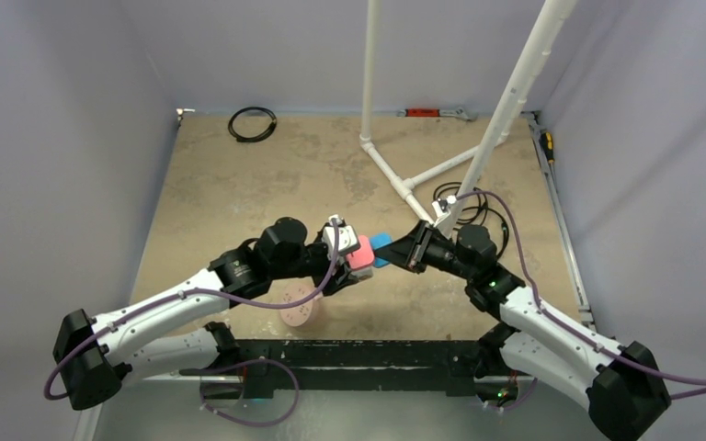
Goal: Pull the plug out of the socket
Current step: Remove the plug from the socket.
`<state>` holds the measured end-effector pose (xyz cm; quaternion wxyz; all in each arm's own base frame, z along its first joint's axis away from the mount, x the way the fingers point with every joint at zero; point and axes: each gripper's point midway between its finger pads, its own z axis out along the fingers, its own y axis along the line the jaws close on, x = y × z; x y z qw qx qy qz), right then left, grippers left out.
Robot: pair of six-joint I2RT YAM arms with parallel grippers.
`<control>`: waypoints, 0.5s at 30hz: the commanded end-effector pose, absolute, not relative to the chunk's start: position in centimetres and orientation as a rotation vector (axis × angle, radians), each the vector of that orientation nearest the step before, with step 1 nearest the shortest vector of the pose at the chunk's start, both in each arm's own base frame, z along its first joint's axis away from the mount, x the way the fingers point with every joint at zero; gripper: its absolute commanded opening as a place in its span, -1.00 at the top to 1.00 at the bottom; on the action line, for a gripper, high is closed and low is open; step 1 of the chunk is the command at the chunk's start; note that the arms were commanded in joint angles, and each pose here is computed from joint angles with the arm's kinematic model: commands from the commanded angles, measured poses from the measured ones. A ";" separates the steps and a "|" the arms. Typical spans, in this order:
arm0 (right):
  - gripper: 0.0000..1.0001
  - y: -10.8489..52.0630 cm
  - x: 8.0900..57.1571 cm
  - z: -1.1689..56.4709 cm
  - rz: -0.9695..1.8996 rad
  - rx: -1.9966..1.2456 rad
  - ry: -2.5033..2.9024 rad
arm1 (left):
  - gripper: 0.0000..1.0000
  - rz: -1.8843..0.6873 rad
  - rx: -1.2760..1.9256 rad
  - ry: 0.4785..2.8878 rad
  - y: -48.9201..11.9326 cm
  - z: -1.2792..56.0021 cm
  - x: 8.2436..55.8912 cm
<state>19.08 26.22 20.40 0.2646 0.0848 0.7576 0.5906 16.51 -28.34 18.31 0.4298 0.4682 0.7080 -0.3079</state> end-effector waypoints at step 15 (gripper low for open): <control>1.00 24.7 20.9 21.1 1.470 0.251 1.961 | 1.00 -0.842 1.058 1.678 -27.4 22.4 17.4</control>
